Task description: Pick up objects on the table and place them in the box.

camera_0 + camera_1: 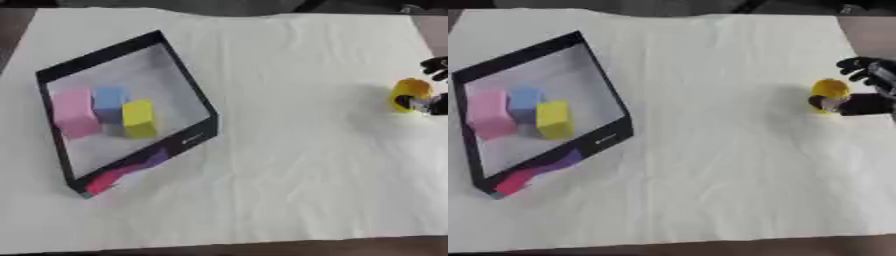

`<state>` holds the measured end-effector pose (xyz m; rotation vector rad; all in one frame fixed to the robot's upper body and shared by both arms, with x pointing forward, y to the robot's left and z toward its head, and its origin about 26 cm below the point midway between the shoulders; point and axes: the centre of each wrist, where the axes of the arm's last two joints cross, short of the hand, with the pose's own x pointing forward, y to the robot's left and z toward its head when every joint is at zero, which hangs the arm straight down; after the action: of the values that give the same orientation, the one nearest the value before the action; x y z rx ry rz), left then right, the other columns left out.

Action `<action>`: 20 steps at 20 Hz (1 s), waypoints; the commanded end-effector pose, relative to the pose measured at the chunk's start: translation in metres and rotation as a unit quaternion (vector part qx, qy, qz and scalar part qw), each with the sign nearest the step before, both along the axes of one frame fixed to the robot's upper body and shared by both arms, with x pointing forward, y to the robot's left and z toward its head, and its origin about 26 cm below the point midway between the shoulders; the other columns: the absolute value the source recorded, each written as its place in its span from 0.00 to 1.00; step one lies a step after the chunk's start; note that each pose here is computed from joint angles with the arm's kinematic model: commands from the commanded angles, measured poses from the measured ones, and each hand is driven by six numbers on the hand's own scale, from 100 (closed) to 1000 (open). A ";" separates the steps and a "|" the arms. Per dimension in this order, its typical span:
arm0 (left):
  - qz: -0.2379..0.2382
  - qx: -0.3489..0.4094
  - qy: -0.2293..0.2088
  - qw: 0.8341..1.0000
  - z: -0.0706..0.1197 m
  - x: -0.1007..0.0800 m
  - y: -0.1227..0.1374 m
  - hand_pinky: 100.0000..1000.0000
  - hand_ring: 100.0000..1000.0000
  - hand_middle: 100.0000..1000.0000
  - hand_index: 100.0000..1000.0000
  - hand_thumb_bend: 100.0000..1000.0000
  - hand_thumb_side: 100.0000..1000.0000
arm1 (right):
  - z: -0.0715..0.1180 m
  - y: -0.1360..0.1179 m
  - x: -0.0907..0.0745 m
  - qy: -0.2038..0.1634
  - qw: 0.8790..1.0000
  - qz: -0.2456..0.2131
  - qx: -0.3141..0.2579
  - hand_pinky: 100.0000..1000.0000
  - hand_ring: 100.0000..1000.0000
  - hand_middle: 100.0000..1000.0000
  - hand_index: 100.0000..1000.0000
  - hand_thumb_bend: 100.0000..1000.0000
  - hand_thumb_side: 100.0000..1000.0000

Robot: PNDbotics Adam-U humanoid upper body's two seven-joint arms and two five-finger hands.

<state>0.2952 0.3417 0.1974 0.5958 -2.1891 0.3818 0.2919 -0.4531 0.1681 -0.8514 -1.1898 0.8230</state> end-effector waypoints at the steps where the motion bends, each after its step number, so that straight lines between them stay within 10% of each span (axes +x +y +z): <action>1: -0.004 0.007 -0.010 1.000 0.008 0.000 0.000 0.67 0.62 0.73 0.80 0.20 0.46 | 0.013 -0.007 0.002 -0.002 1.000 -0.007 -0.024 0.88 0.85 0.82 0.91 0.45 0.39; 20: -0.008 0.004 -0.008 1.000 0.007 0.001 -0.001 0.67 0.62 0.73 0.80 0.19 0.47 | 0.006 -0.010 0.006 0.009 0.999 -0.033 -0.010 0.82 0.76 0.67 0.81 0.31 0.09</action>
<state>0.2961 0.3394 0.1968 0.5832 -2.1875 0.3796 0.2969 -0.4610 0.1606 -0.8632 -1.1200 0.7932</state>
